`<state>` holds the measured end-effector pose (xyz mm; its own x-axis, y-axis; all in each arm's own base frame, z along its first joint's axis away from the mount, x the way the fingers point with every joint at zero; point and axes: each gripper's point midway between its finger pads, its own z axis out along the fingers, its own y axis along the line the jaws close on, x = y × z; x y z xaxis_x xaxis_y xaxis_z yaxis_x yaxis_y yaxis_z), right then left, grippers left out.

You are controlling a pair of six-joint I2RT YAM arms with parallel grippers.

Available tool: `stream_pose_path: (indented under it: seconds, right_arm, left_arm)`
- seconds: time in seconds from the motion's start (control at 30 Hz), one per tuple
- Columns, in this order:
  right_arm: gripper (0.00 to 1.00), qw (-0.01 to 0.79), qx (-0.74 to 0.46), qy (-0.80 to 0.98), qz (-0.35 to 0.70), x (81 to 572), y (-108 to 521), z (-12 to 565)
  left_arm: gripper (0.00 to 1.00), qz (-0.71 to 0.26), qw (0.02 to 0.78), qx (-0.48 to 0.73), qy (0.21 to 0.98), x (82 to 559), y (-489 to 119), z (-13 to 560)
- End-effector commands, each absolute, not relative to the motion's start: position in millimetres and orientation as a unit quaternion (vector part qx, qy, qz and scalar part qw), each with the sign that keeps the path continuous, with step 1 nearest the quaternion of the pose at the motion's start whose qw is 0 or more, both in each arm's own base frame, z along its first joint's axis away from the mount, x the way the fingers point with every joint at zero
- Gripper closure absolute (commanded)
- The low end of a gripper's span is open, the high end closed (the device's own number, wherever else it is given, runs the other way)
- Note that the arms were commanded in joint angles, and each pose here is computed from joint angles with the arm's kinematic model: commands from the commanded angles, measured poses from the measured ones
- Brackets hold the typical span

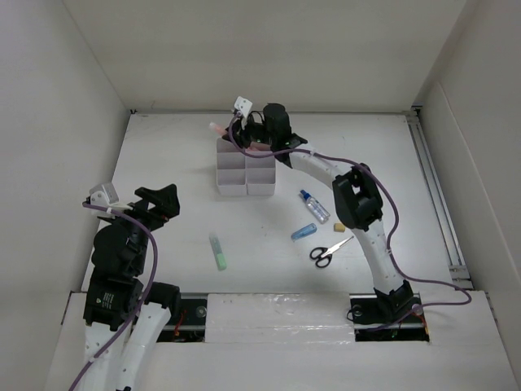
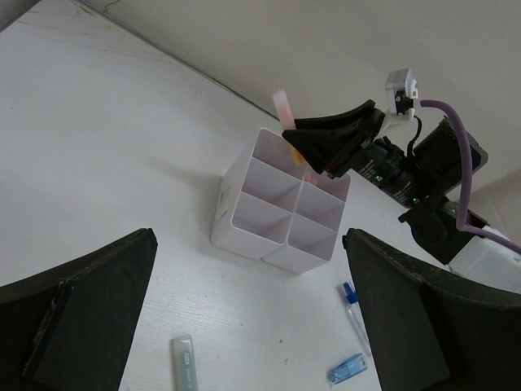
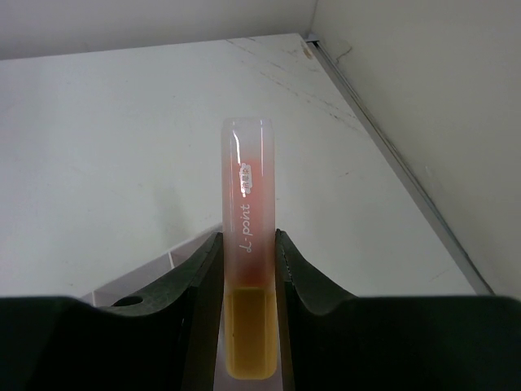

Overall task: Sort the stationery into containers
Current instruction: Place the pen in the storage box.

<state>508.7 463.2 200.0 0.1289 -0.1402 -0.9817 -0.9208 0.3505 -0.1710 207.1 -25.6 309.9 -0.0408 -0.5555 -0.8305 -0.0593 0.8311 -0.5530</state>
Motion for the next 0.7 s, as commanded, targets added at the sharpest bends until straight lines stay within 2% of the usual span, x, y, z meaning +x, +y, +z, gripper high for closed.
stream_pose_path:
  seconds: [0.0, 0.1, 0.2, 0.23, 0.33, 0.4, 0.47, 0.53, 0.57, 0.6, 0.63, 0.67]
  right_arm:
    - [1.0, 0.606, -0.464, 0.56, 0.321, 513.2, 458.9, 213.6]
    - [0.98, 0.605, -0.465, 0.564, 0.316, 517.2, 453.8, 211.3]
    - [0.89, 0.606, -0.47, 0.559, 0.316, 514.6, 453.3, 214.2]
    - [0.77, 0.602, -0.47, 0.562, 0.316, 513.9, 452.8, 209.9]
    - [0.53, 0.602, -0.478, 0.554, 0.321, 508.1, 452.4, 215.9]
    - [0.49, 0.594, -0.491, 0.541, 0.338, 495.6, 453.5, 213.1]
    - [0.41, 0.616, -0.492, 0.514, 0.338, 488.1, 450.6, 238.6]
    - [0.33, 0.616, -0.495, 0.509, 0.342, 474.9, 451.3, 240.3]
    - [0.12, 0.627, -0.494, 0.497, 0.34, 469.3, 447.5, 258.7]
    - [0.0, 0.64, -0.492, 0.484, 0.338, 463.2, 449.6, 271.1]
    - [0.0, 0.638, -0.492, 0.486, 0.339, 454.4, 450.9, 266.7]
    - [0.0, 0.654, -0.49, 0.469, 0.336, 446.3, 445.1, 291.2]
  left_arm:
    - [0.0, -0.196, 0.672, -0.212, 0.682, 208.3, -27.1, 319.5]
    - [0.0, -0.196, 0.672, -0.212, 0.682, 208.3, -27.1, 319.5]
    - [0.0, -0.196, 0.672, -0.212, 0.682, 208.3, -27.1, 319.5]
    - [0.0, -0.198, 0.675, -0.211, 0.679, 206.4, -26.8, 321.2]
    - [0.0, -0.198, 0.675, -0.211, 0.679, 206.4, -26.7, 321.3]
    - [0.0, -0.199, 0.677, -0.211, 0.676, 204.5, -26.3, 323.0]
    - [0.0, -0.199, 0.677, -0.211, 0.676, 204.5, -26.3, 323.0]
    - [0.0, -0.199, 0.677, -0.211, 0.676, 204.5, -26.3, 323.0]
    - [0.0, -0.199, 0.677, -0.211, 0.676, 204.5, -26.3, 323.0]
    - [0.0, -0.199, 0.677, -0.211, 0.676, 204.5, -26.3, 323.0]
    - [0.0, -0.199, 0.677, -0.211, 0.676, 204.5, -26.3, 323.0]
    - [0.0, -0.199, 0.677, -0.211, 0.676, 204.5, -26.3, 323.0]
